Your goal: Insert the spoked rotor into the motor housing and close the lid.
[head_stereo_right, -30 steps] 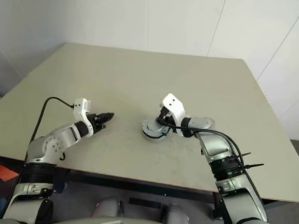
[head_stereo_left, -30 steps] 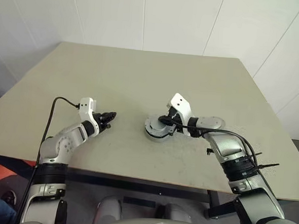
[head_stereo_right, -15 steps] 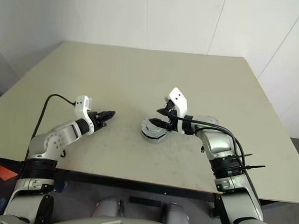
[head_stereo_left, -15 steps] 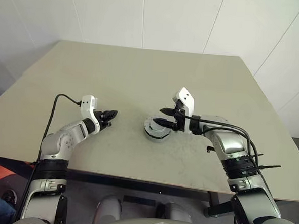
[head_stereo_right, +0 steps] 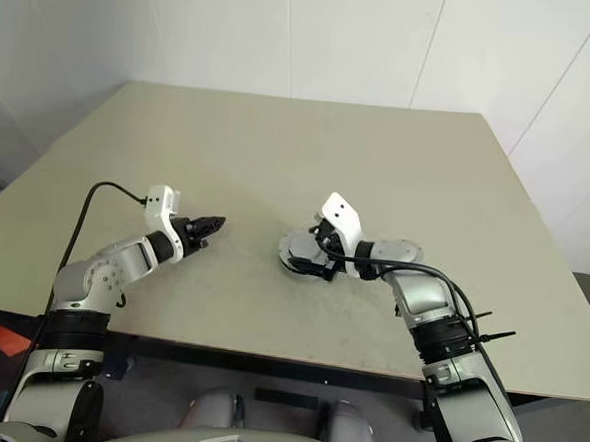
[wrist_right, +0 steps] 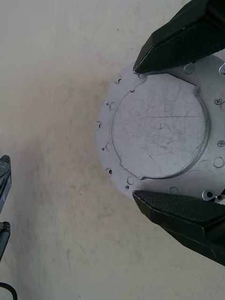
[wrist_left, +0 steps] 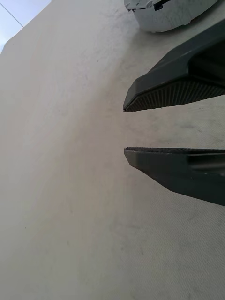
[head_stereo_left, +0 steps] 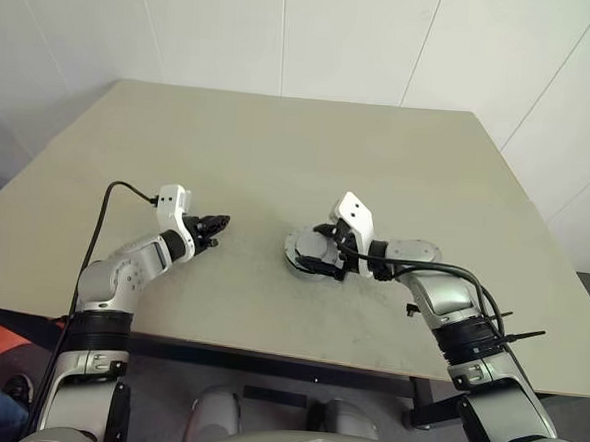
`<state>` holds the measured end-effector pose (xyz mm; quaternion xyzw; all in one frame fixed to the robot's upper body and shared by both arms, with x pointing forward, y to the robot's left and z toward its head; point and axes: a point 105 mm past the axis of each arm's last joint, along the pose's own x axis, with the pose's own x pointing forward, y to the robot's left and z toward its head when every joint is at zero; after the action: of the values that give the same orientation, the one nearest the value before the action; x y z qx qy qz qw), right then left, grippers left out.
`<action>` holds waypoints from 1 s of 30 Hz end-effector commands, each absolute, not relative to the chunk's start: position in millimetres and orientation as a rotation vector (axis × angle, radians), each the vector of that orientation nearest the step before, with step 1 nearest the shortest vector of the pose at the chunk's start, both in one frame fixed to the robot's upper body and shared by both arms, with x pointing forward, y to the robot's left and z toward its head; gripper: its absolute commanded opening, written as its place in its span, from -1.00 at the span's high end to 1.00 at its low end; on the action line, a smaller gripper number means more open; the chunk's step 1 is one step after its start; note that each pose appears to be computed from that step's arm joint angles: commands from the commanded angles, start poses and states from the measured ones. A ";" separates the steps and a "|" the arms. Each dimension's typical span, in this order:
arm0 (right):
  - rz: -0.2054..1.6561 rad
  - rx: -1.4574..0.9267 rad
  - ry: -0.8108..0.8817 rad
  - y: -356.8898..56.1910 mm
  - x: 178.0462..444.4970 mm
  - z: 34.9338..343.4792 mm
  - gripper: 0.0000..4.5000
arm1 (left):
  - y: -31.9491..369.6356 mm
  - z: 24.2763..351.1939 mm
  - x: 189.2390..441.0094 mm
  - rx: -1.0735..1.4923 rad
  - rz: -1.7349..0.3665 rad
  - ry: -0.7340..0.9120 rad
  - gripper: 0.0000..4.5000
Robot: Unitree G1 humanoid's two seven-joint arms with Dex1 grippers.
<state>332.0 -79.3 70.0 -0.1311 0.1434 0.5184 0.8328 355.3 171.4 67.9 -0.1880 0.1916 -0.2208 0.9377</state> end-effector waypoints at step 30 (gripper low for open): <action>1.129 -0.265 0.230 -77.3 334.5 77.5 -0.39 | 172.8 80.2 360.1 -0.356 -0.461 0.354 0.42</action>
<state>329.6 -80.5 70.2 -0.1054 0.1277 0.5345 0.8288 355.4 172.4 66.8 -0.1810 0.1947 -0.2196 0.9387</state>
